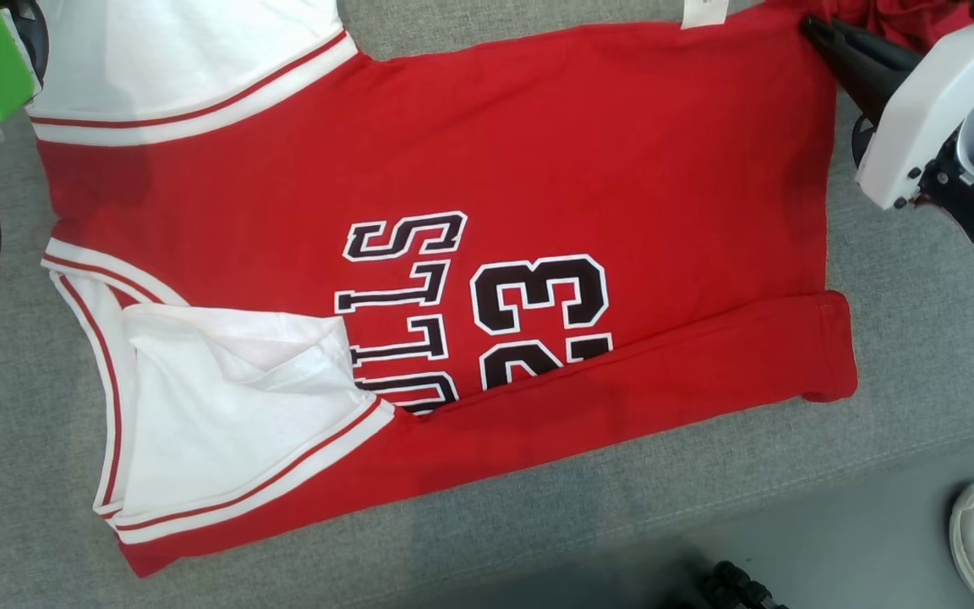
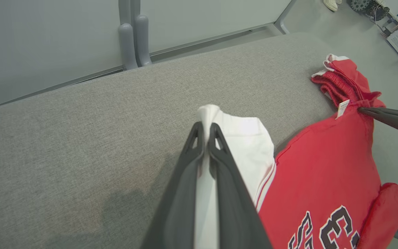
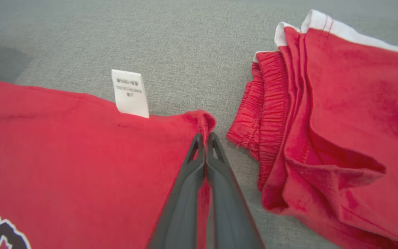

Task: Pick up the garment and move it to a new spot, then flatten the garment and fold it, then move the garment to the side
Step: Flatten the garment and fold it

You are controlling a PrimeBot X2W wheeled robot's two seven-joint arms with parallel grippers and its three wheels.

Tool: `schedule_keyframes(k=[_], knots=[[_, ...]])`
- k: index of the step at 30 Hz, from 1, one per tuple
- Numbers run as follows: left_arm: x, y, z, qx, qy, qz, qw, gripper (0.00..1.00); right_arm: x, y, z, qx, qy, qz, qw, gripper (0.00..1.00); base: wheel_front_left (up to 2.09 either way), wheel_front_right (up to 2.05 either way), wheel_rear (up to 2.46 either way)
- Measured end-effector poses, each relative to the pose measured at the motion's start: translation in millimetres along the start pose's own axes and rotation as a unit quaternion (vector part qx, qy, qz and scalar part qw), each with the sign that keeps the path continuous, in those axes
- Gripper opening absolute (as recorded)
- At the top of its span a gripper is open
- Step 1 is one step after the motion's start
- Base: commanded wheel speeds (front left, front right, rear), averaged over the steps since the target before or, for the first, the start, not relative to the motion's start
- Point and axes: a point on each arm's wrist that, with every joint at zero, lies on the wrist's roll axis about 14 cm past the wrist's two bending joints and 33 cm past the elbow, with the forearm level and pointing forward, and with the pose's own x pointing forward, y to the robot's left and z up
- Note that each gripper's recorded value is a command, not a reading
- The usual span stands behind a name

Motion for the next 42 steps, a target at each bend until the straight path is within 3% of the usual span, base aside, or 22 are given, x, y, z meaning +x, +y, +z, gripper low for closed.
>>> schedule_keyframes(k=[8,25,42], knots=[[-17,-11,11,0.006,-0.02,-0.008,1.0,0.0,-8,7,-3,-0.002,0.0,0.008,1.0,0.0,0.0,0.0,0.0],[-44,-31,-24,-0.006,0.0,-0.02,1.0,0.0,-33,11,-26,0.0,0.016,0.011,1.0,0.0,0.0,0.0,0.0],[-92,-71,-37,-0.029,-0.032,-0.046,0.998,0.0,-49,23,-33,-0.017,0.019,0.031,0.999,0.0,0.0,0.0,0.0]])
